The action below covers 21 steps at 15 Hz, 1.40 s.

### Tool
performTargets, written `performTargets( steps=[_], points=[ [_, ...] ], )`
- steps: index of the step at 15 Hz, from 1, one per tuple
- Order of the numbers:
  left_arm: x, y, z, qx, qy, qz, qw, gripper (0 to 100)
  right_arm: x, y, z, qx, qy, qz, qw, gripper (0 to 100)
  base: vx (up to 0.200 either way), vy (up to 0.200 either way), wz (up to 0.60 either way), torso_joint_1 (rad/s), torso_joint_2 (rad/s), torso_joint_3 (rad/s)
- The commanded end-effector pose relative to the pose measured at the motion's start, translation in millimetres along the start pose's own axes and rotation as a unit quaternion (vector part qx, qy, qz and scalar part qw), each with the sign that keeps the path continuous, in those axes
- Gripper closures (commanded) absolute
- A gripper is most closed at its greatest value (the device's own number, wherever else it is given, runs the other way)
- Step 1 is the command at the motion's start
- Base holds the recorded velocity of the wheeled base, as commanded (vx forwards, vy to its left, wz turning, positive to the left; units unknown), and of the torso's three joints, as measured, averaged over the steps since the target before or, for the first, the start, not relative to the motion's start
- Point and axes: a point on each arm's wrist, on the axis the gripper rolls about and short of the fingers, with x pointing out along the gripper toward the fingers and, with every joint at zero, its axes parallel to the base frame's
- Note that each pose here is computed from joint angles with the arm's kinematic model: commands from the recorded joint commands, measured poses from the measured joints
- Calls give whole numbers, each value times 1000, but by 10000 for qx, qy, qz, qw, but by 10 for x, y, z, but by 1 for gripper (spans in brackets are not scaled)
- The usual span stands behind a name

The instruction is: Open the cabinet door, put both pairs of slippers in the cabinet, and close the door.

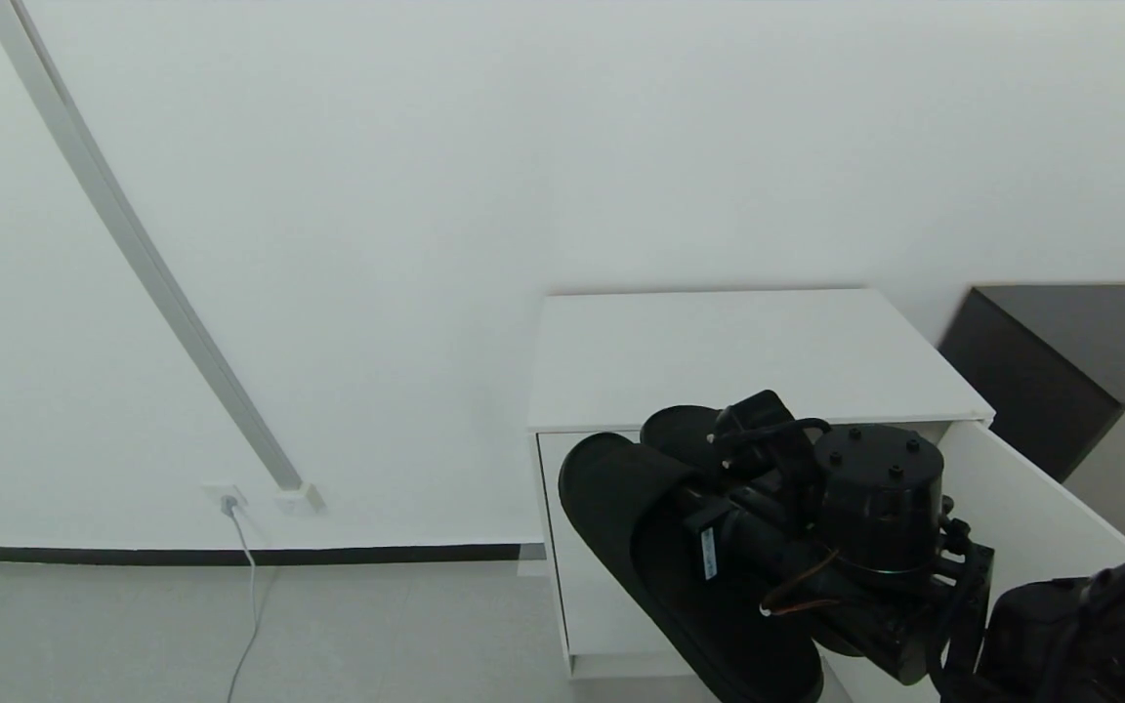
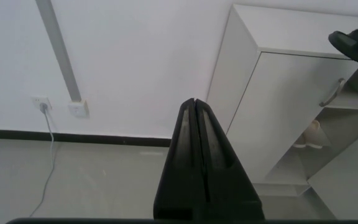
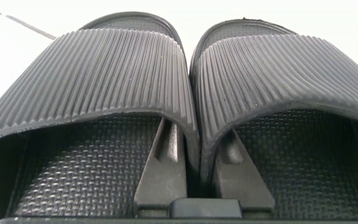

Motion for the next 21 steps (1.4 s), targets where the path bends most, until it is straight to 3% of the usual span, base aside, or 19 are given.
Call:
performTargets(
  steps=[1, 4, 21],
  points=[
    [0, 0, 0, -3, 0, 1, 10000, 100, 22, 5, -26, -10, 41, -2, 10000, 100, 0, 0, 0, 0, 0, 0],
    [0, 0, 0, 5, 0, 1, 10000, 100, 16, 3, -30, -12, 49, -2, 10000, 100, 0, 0, 0, 0, 0, 0],
    [0, -1, -1, 20, 1, -15, 10000, 100, -27, 3, 17, 6, -55, 8, 10000, 100, 0, -200, 0, 3, 1, 2]
  ],
)
